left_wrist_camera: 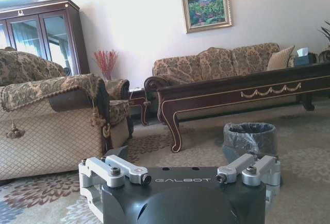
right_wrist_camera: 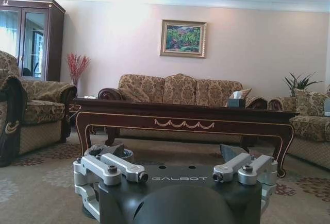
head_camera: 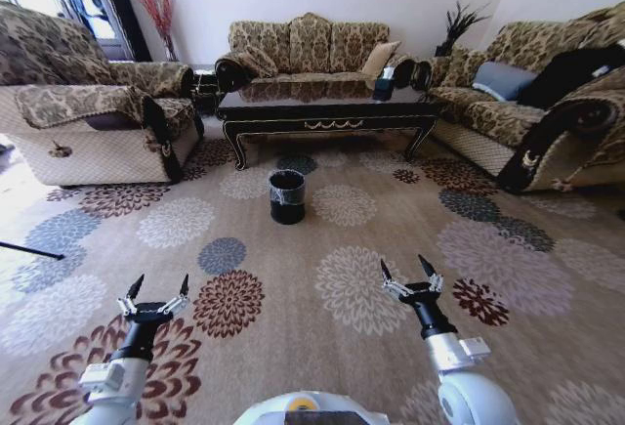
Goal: Move to the front of the table and pick up the trash from the floor, then place it into the trash bin.
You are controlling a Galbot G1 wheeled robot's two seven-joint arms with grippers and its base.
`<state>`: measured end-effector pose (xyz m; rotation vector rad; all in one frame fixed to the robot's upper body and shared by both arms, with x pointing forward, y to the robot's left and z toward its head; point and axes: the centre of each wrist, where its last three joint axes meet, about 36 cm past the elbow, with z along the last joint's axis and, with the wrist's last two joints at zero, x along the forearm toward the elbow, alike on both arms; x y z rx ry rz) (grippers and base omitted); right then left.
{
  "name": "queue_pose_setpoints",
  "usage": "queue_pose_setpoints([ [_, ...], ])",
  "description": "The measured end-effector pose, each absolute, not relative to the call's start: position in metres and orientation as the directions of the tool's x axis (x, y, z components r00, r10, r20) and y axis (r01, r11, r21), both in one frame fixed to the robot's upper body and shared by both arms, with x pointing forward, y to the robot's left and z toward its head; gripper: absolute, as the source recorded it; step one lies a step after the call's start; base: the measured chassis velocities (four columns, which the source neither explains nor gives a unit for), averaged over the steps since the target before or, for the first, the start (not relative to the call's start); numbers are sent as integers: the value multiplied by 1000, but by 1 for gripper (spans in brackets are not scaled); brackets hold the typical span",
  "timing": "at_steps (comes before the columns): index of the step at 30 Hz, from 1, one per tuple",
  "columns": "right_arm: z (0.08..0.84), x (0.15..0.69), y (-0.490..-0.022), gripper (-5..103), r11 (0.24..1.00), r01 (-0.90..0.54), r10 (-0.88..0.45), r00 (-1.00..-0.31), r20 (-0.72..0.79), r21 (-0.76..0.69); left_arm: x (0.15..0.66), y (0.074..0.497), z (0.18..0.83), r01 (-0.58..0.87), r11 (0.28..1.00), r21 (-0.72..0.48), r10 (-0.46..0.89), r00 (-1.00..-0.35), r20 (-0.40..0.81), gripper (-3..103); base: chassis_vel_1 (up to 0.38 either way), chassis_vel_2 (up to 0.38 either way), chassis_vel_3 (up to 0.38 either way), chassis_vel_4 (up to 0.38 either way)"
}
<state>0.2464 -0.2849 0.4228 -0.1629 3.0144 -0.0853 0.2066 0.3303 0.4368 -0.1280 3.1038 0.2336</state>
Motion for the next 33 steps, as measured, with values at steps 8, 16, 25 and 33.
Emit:
queue_pose_setpoints([
  [8, 423, 246, -285, 100, 993, -104, -111, -987, -118, -63, 207, 330, 437, -84, 985, 148, -80, -996, -32, 100, 201, -218, -207, 196],
  [16, 423, 246, -285, 100, 993, -104, -111, -987, -118, -63, 207, 330, 437, -84, 985, 148, -80, -996, -32, 100, 193, -188, -176, 193],
  [25, 423, 246, -285, 100, 993, -104, -111, -987, -118, -63, 207, 330, 437, -84, 985, 148, -80, -996, -32, 100, 143, -165, -138, 152],
  [33, 423, 246, -285, 100, 993, -104, -111, -987, -118, -63, 207, 330, 437, -84, 985, 148, -80, -996, -32, 100, 5, -9, -9, 7],
])
